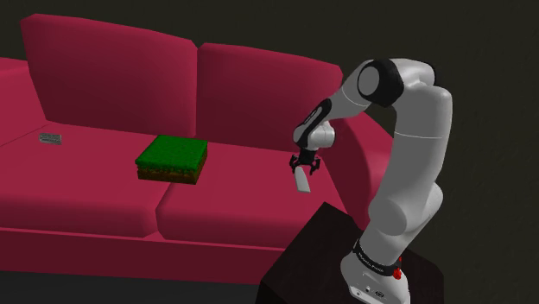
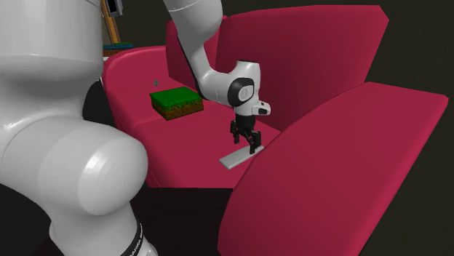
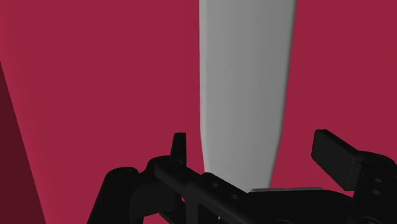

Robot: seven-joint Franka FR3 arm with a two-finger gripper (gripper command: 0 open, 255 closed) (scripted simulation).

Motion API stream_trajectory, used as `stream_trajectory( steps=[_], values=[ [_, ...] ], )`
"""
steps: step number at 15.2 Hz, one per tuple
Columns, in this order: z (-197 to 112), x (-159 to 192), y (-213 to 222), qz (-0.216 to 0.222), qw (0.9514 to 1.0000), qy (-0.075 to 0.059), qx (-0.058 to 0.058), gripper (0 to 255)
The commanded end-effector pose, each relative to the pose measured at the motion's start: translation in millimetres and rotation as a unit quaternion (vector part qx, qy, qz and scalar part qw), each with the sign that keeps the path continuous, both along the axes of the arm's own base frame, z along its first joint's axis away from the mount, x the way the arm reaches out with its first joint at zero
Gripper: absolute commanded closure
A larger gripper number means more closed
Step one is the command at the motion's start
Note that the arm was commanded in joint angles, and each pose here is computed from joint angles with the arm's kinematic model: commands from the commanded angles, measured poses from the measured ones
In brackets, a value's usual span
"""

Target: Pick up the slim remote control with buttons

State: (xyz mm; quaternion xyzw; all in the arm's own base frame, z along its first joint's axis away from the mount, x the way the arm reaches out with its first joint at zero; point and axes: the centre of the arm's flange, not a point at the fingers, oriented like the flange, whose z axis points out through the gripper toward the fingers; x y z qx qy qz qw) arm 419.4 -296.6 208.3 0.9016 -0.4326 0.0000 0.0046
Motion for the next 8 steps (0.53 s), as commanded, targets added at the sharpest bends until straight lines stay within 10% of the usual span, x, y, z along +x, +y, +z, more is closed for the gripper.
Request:
stream_trajectory(
  steps=[1, 6, 7, 8],
  values=[
    [-11.5, 0.3, -0.5, -0.001, 1.0, 0.0, 0.0, 0],
    [-30.4, 0.3, -0.5, -0.001, 1.0, 0.0, 0.0, 0],
    [-30.7, -0.1, -0.5, -0.001, 1.0, 0.0, 0.0, 255],
    [-31.0, -0.2, -0.3, -0.001, 1.0, 0.0, 0.0, 255]
  ],
)
